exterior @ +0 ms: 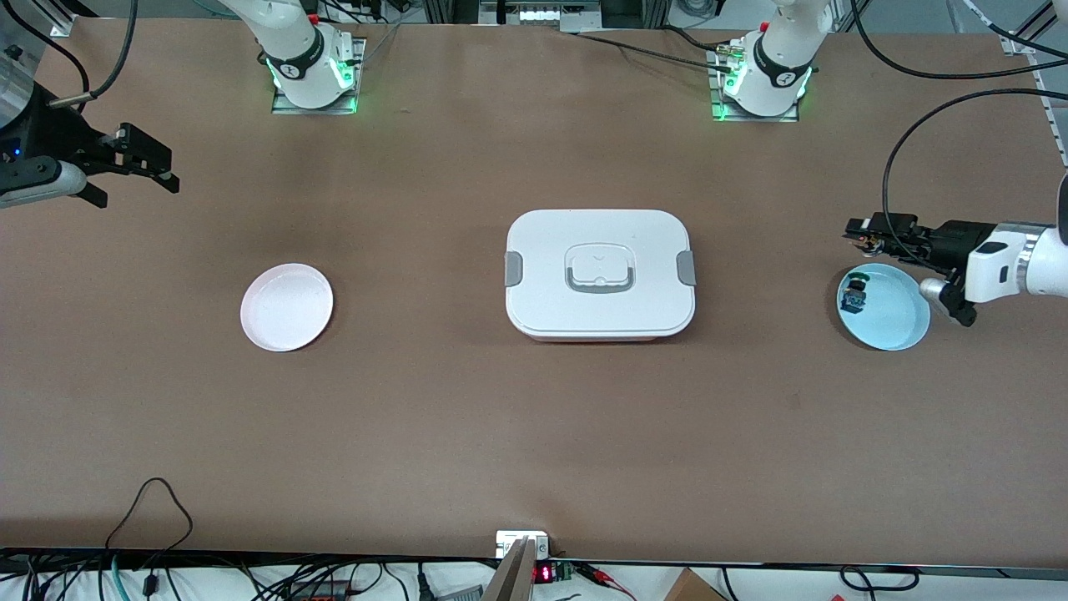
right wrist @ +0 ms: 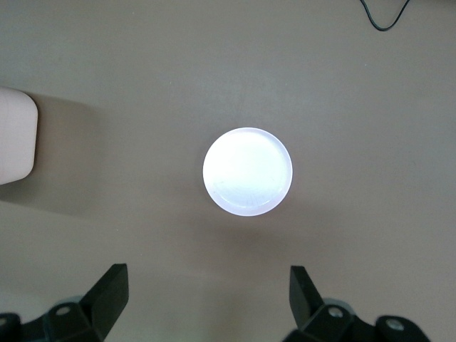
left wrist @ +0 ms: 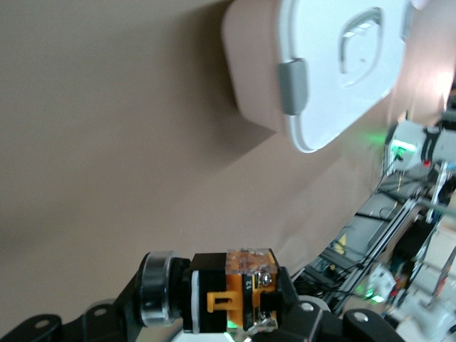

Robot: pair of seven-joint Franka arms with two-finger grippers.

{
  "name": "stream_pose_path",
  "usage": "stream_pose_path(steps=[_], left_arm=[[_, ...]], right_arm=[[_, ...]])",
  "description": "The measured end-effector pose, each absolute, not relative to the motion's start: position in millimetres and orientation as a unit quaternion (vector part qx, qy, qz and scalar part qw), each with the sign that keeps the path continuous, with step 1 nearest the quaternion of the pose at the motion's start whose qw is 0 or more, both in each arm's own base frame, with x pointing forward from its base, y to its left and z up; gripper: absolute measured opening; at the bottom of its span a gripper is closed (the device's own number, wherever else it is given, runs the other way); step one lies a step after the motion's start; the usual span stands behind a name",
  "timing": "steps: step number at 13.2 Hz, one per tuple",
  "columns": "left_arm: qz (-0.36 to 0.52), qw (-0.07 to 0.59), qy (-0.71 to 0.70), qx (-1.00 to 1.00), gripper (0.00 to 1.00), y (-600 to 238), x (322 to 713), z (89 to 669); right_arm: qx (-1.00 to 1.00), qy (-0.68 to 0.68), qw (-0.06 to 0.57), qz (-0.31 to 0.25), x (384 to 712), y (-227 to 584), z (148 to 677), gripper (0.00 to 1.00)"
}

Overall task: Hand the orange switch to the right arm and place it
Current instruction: 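Lift the orange switch with the left gripper and carry it over the box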

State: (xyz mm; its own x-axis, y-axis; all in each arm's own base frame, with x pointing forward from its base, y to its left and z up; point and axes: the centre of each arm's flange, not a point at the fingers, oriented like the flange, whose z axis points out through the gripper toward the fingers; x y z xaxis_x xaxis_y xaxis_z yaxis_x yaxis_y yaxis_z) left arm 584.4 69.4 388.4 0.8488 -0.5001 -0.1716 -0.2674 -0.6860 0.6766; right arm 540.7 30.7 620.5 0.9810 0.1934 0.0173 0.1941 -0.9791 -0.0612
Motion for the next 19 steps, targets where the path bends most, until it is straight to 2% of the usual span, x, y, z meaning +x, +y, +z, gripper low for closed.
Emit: stream_pose_path(steps=[6, 10, 13, 19], left_arm=[[-0.012, 0.426, -0.444, 0.789, 0.72, -37.0, 610.6, 353.4], [0.147, 0.479, -0.551, 0.667, 0.72, -97.8, 621.9, 310.3], [0.268, 0.511, -0.552, 0.602, 0.72, -147.7, 608.8, 286.1], [0.426, 0.502, -0.519, 0.545, 0.72, -266.8, 584.6, 280.7]], right_arm=[[-0.994, -0.102, 0.032, 0.003, 538.0, 33.9, 624.9, 1.00], [-0.990, -0.130, 0.048, 0.009, 536.3, 40.7, 623.5, 1.00], [-0.981, -0.140, 0.133, 0.024, 531.8, 68.0, 620.3, 1.00], [-0.936, -0.119, 0.326, 0.064, 542.7, 106.1, 584.9, 1.00]])
